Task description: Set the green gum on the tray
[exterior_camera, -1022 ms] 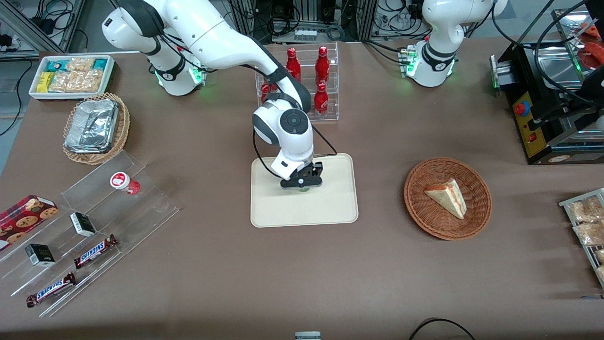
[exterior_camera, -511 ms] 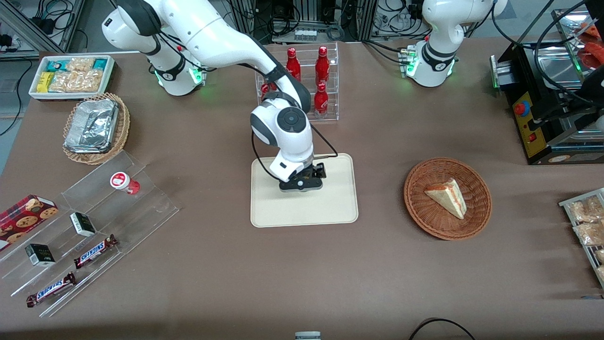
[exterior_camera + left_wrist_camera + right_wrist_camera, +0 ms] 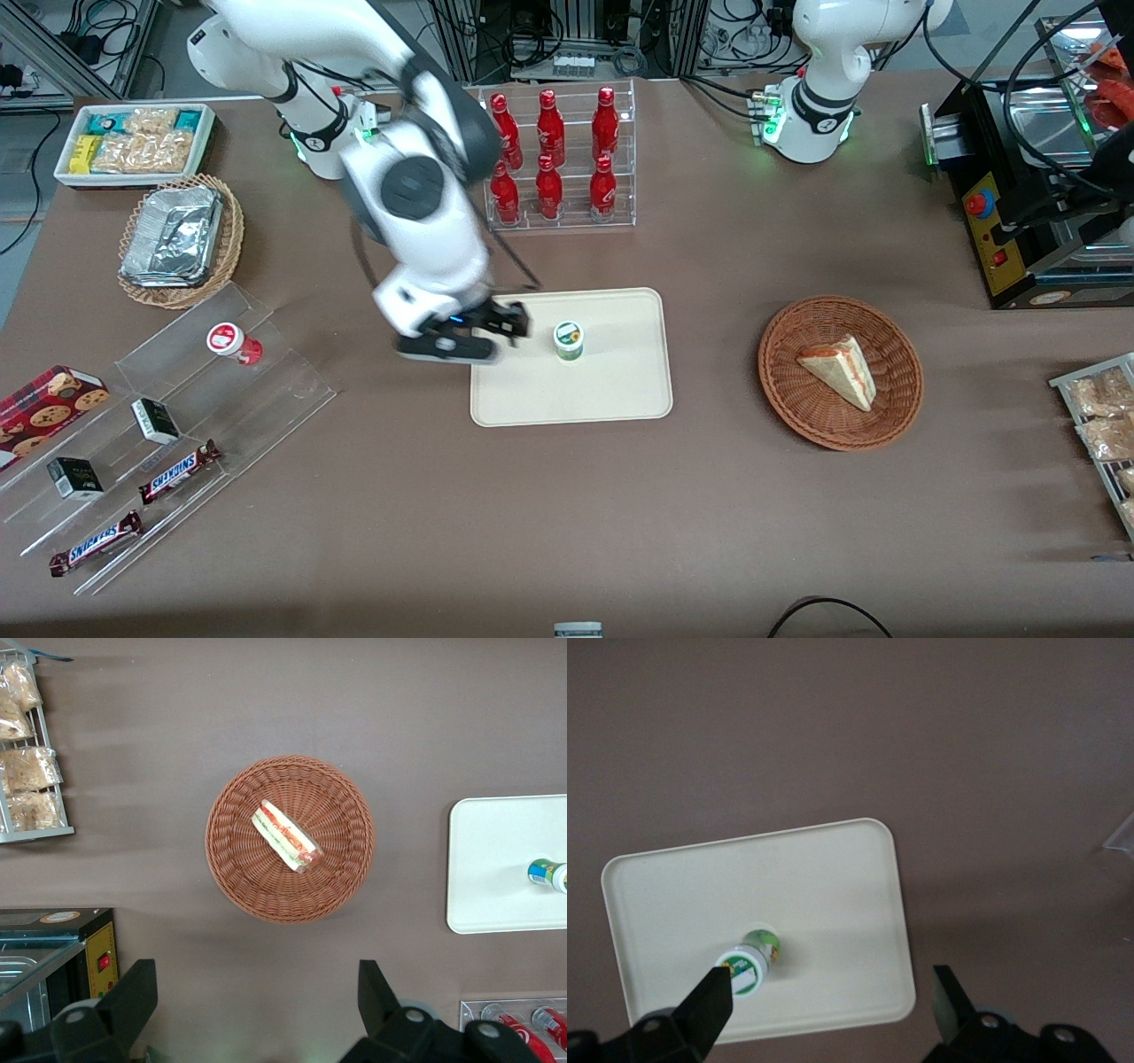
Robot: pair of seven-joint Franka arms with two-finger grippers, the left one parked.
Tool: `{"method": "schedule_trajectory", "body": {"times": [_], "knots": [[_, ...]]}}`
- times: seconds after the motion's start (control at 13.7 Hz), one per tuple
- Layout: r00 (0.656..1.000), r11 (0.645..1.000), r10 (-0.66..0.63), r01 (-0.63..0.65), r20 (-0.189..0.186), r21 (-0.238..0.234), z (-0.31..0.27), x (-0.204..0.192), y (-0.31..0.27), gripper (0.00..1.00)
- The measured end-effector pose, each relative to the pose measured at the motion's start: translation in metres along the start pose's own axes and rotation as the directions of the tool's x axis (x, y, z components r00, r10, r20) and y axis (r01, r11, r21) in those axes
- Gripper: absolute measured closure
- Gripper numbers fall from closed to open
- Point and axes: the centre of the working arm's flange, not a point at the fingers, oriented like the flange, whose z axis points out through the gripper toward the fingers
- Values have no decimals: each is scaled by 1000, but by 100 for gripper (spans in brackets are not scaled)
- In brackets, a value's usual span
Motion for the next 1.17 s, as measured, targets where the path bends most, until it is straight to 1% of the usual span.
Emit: {"method": "schedule_trajectory", "body": {"times": [0.22, 0.44, 0.58, 0.8, 0.95, 1.17], "knots": [[999, 1000, -2, 3, 40, -17, -61, 0, 62, 0], [996, 999, -37, 39, 79, -29, -89, 14, 134, 0], [995, 998, -54, 56, 81, -24, -100, 28, 177, 0], [994, 998, -61, 63, 93, -22, -110, 47, 245, 0], [994, 998, -59, 60, 87, -10, -119, 56, 290, 0], [996, 999, -37, 38, 80, -4, -131, 59, 341, 0]]}}
